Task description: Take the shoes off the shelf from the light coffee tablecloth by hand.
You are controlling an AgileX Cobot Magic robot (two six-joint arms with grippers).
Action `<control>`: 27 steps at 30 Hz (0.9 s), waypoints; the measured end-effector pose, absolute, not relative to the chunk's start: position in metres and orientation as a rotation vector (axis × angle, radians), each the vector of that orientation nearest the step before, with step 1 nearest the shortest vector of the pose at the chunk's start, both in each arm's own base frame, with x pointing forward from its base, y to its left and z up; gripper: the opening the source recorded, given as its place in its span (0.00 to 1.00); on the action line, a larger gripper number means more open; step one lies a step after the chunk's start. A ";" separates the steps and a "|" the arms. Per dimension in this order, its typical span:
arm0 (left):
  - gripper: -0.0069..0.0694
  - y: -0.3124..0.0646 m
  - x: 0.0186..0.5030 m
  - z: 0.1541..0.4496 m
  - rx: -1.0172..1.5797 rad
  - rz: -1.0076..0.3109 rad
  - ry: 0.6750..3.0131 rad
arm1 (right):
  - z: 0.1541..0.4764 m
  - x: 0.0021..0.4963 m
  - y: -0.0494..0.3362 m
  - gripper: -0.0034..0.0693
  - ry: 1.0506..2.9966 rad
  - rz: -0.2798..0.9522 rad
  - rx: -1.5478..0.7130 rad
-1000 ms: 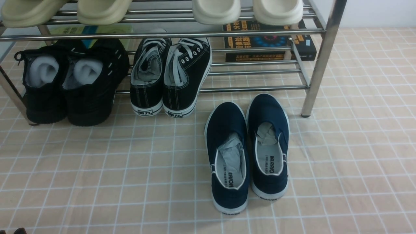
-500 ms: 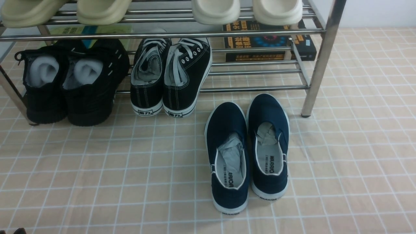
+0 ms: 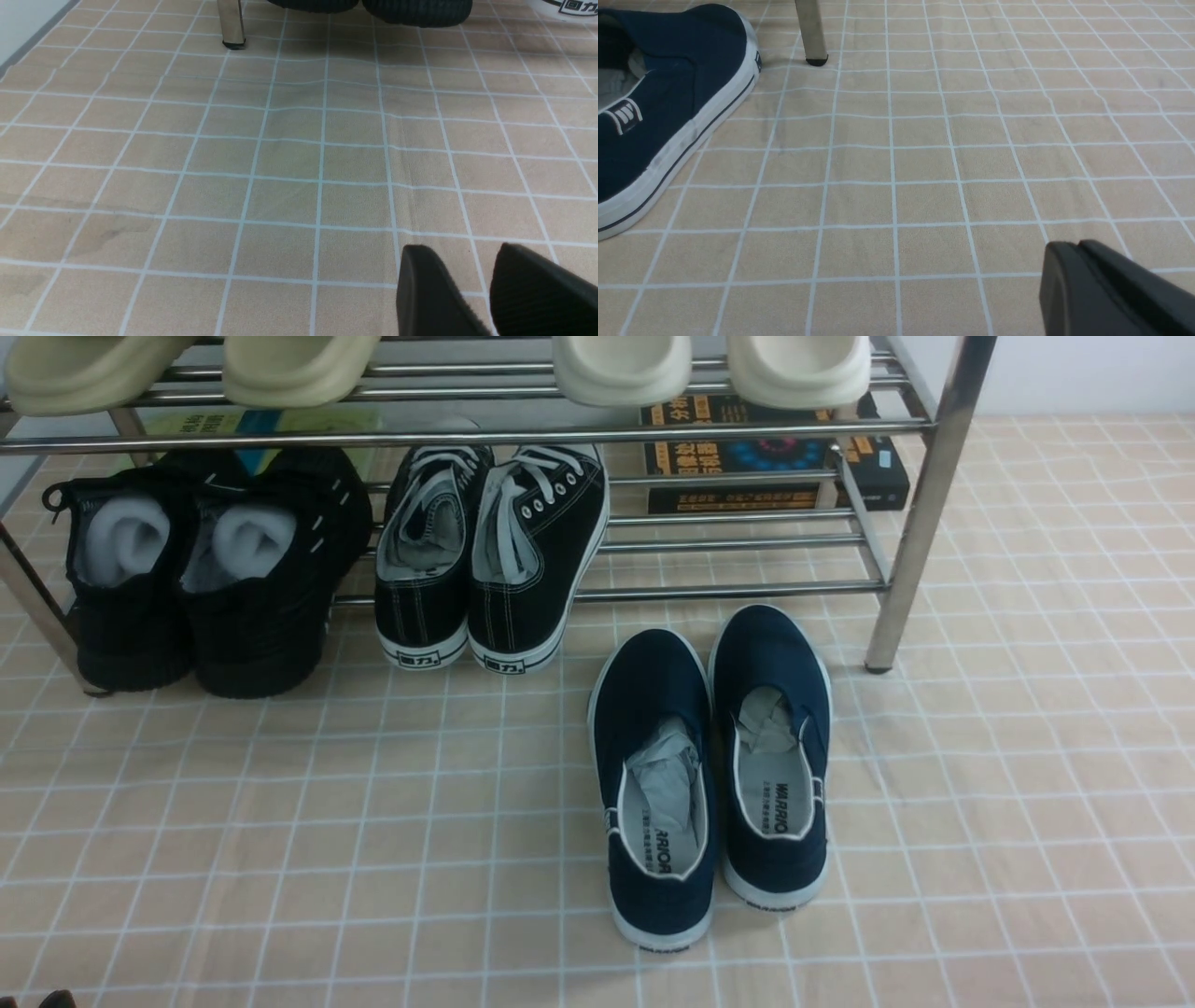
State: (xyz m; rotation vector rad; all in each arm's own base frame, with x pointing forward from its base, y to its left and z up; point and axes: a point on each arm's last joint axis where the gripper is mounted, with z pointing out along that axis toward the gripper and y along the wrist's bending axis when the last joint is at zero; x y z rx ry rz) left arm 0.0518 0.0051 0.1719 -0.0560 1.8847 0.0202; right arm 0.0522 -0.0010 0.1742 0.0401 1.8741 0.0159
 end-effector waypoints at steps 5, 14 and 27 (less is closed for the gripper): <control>0.40 0.005 0.052 0.172 -0.056 0.020 1.885 | 0.174 0.052 0.000 0.09 1.874 0.028 0.023; 0.40 0.005 0.052 0.172 -0.056 0.020 1.885 | 0.174 0.052 0.000 0.10 1.874 0.028 0.023; 0.40 0.005 0.052 0.172 -0.056 0.020 1.885 | 0.174 0.052 0.000 0.12 1.874 0.028 0.023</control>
